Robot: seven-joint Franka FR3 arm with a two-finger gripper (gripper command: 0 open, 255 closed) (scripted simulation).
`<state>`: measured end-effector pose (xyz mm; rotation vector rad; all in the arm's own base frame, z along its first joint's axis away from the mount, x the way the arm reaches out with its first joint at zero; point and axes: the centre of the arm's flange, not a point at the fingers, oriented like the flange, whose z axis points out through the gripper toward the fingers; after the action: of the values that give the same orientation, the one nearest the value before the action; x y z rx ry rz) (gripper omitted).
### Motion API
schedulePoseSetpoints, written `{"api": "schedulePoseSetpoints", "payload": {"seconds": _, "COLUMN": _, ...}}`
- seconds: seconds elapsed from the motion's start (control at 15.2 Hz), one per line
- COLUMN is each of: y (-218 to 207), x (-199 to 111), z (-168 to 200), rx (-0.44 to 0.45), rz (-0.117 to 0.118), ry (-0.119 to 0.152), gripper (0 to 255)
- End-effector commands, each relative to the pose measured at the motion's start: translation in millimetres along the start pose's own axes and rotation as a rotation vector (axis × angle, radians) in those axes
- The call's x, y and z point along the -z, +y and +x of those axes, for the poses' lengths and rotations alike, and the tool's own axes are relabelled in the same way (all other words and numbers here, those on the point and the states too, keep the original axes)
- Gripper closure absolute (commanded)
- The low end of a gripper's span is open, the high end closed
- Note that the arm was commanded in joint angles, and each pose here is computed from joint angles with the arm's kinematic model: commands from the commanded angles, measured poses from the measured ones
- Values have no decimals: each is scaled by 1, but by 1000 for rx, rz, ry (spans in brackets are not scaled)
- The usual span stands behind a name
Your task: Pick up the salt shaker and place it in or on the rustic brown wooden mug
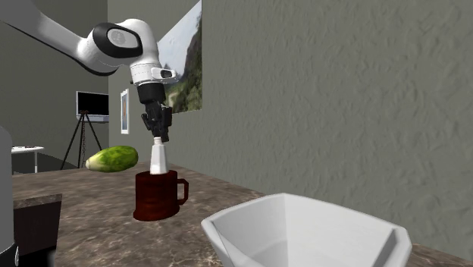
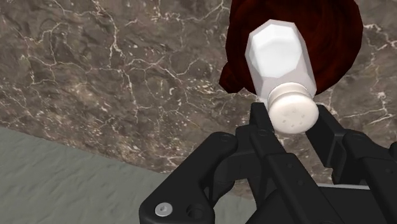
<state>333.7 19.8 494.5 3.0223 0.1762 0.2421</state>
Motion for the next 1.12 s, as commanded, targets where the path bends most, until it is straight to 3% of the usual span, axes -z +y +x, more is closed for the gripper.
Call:
{"api": "schedulePoseSetpoints", "payload": {"seconds": 0.0, "y": -1, "x": -8, "z": -1, "rx": 0, "rz": 0, "ry": 1, "gripper": 255}}
{"api": "schedulePoseSetpoints", "payload": {"seconds": 0.46, "y": -1, "x": -8, "z": -1, "rx": 0, "rz": 0, "ry": 1, "gripper": 255}}
{"api": "schedulePoseSetpoints", "payload": {"seconds": 0.53, "y": -1, "x": -8, "z": -1, "rx": 0, "rz": 0, "ry": 1, "gripper": 0}}
{"api": "schedulePoseSetpoints", "payload": {"seconds": 0.86, "y": -1, "x": -8, "z": -1, "rx": 0, "rz": 0, "ry": 1, "gripper": 0}}
{"api": "schedulePoseSetpoints", "payload": {"seconds": 1.06, "y": -1, "x": 32, "z": -1, "rx": 0, "rz": 0, "ry": 1, "gripper": 0}}
